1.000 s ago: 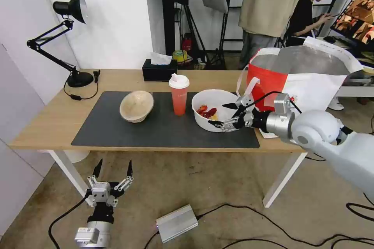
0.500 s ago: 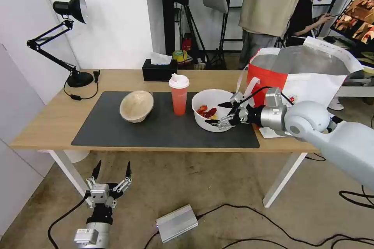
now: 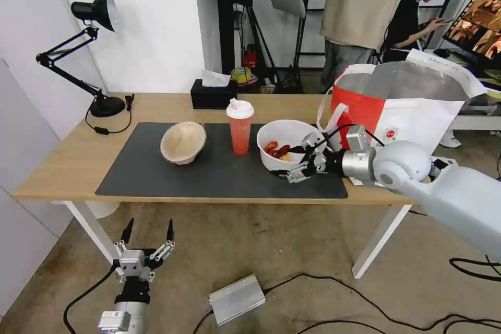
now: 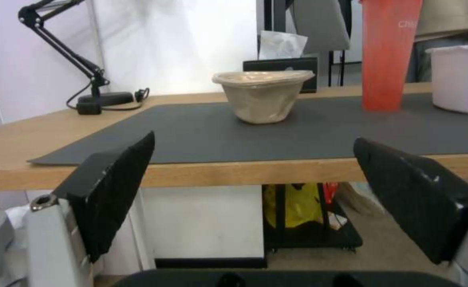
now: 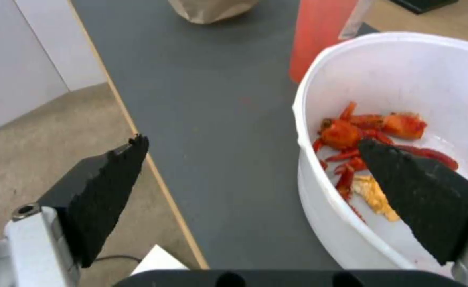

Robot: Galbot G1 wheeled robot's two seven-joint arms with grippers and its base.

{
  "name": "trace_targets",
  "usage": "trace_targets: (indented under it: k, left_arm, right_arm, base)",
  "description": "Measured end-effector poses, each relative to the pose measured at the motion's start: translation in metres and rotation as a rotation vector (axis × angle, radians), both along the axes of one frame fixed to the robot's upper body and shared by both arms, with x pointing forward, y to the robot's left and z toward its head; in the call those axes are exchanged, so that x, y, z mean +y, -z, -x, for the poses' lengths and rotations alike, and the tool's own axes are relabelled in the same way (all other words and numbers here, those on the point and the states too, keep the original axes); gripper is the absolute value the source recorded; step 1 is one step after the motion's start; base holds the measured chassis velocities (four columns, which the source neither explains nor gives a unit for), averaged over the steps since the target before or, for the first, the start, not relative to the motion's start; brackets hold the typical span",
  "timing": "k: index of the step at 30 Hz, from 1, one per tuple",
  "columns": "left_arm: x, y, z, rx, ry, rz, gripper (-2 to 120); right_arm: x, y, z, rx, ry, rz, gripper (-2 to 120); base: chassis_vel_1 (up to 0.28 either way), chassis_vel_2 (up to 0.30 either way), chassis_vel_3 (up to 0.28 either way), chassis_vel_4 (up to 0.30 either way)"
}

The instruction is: Pick up the trash from the table and place it into the takeout bag.

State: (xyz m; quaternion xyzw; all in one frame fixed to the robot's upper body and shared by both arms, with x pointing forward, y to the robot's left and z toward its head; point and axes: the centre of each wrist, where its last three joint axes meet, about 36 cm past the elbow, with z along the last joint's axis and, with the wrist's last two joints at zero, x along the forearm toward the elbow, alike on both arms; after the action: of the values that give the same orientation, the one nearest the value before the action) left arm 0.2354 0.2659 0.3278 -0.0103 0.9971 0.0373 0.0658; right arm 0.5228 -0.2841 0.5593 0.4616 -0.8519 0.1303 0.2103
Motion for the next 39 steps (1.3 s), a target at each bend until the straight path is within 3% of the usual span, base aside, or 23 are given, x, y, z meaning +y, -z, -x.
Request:
trace_targets:
  k: [10, 24, 28, 34, 37, 39]
  left_arm:
    - [-0.001, 0.004, -0.004, 0.002, 0.004, 0.003, 100]
    - [0.0, 0.009, -0.008, 0.009, 0.013, 0.002, 100]
    - [0.001, 0.01, -0.008, 0.013, 0.014, 0.002, 100]
    - [0.001, 0.011, -0.008, 0.016, 0.015, 0.003, 100]
    - [0.001, 0.012, -0.008, 0.017, 0.016, 0.003, 100]
    - [0.001, 0.013, -0.008, 0.017, 0.016, 0.003, 100]
  right_arm:
    - [-0.003, 0.008, -0.005, -0.007, 0.017, 0.025, 100]
    - [-0.005, 0.014, -0.015, -0.012, 0.032, 0.042, 52]
    - [-0.004, 0.018, -0.019, -0.013, 0.036, 0.047, 32]
    - [-0.003, 0.019, -0.021, -0.012, 0.036, 0.049, 15]
    - [-0.003, 0.021, -0.022, -0.012, 0.037, 0.054, 1]
    - [-0.003, 0.021, -0.022, -0.013, 0.038, 0.056, 0]
  base:
    - [0.0, 0.0, 0.0, 0.0]
    - [0.0, 0.0, 0.0, 0.0]
    - [0.0, 0.0, 0.0, 0.0]
    - [0.0, 0.0, 0.0, 0.0]
    - [0.0, 0.0, 0.0, 0.0]
    - [0.0, 0.0, 0.0, 0.0]
